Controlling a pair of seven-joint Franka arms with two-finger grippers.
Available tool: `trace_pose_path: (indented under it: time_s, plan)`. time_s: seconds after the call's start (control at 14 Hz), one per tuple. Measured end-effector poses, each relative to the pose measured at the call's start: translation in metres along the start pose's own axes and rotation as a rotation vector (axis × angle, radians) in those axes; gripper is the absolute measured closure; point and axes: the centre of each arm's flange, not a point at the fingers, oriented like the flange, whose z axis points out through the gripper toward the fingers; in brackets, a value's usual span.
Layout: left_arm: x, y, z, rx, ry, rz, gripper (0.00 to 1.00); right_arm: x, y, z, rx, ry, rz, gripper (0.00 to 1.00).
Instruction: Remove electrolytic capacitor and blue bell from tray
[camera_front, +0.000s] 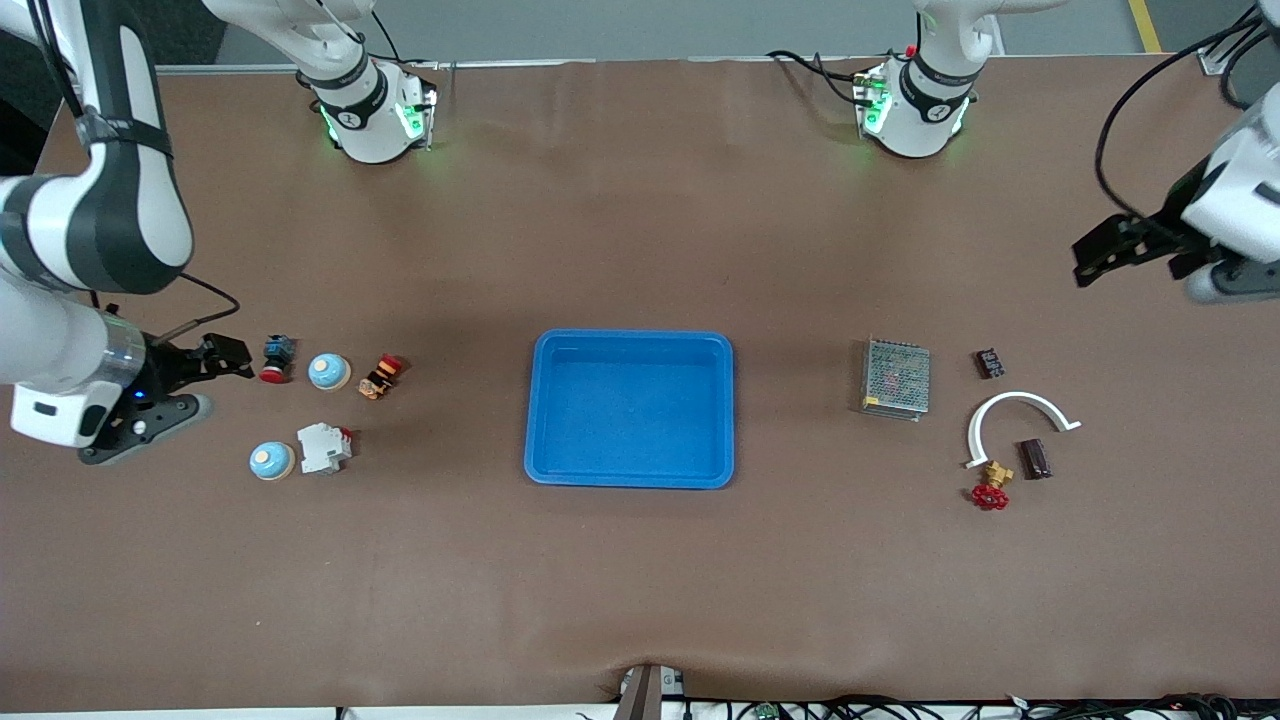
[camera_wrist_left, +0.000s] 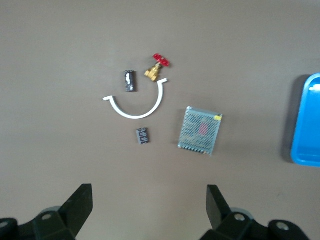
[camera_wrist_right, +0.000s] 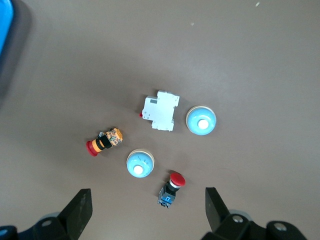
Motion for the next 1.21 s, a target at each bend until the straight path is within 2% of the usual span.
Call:
trace_pose_path:
  time_s: [0.21, 0.43, 0.57, 0.86, 1.0, 1.21]
  plan:
    - [-0.01, -0.031, -0.006, -0.002, 0.007, 0.007, 0.0, -0.003, -0.002, -0.04, -0.003, 0.004, 0.011, 0.0]
    - [-0.009, -0.059, -0.004, -0.008, 0.008, 0.021, 0.0, -0.008, -0.005, -0.071, -0.008, 0.018, 0.123, 0.0]
    - [-0.009, -0.046, -0.009, -0.011, 0.02, 0.049, 0.0, -0.014, -0.009, -0.089, -0.014, 0.036, 0.219, 0.0]
    - [-0.016, 0.019, -0.015, -0.004, 0.011, 0.052, 0.0, -0.031, -0.018, -0.123, -0.018, 0.076, 0.448, 0.0]
    - [-0.018, 0.023, -0.016, -0.003, 0.007, 0.038, 0.0, -0.037, -0.018, -0.131, -0.019, 0.088, 0.506, 0.0]
    - [-0.017, 0.016, -0.018, -0.003, 0.011, 0.028, 0.0, -0.042, -0.008, -0.117, -0.012, 0.063, 0.532, 0.0]
